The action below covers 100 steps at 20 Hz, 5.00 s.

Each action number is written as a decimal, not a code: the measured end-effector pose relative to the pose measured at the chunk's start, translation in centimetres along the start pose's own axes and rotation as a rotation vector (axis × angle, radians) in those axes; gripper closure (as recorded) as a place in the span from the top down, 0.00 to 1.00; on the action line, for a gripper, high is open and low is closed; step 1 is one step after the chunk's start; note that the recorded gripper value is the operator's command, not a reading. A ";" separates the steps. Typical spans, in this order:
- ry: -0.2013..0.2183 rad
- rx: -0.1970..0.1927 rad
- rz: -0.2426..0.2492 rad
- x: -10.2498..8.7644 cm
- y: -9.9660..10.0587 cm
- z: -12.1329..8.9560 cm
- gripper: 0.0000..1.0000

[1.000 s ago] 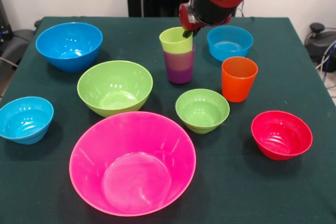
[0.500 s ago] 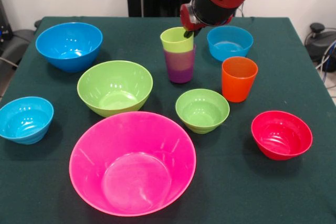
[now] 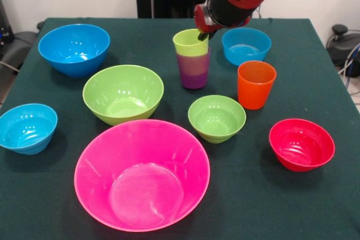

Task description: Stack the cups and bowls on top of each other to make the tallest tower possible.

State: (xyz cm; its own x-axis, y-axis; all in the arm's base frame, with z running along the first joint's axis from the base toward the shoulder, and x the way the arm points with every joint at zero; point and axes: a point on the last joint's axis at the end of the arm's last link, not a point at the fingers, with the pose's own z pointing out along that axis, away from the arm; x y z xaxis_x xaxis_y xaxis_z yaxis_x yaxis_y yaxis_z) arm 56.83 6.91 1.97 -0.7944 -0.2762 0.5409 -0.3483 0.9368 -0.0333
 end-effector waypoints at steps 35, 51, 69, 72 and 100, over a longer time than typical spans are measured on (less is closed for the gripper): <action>0.001 0.000 -0.001 0.0 0.0 0.1 0.00; 0.031 -0.019 -0.016 -0.2 1.0 1.8 0.00; 0.033 -0.018 -0.022 -0.2 1.3 2.0 0.00; 0.033 -0.018 -0.022 -0.2 1.3 2.0 0.00; 0.035 -0.019 -0.022 -0.2 1.4 2.1 0.00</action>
State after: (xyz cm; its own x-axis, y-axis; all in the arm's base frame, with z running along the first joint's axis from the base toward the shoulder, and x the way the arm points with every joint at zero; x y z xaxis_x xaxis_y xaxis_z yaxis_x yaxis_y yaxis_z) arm 55.49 7.79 0.04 -0.7687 -0.2896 0.5703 -0.3559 0.9345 -0.0052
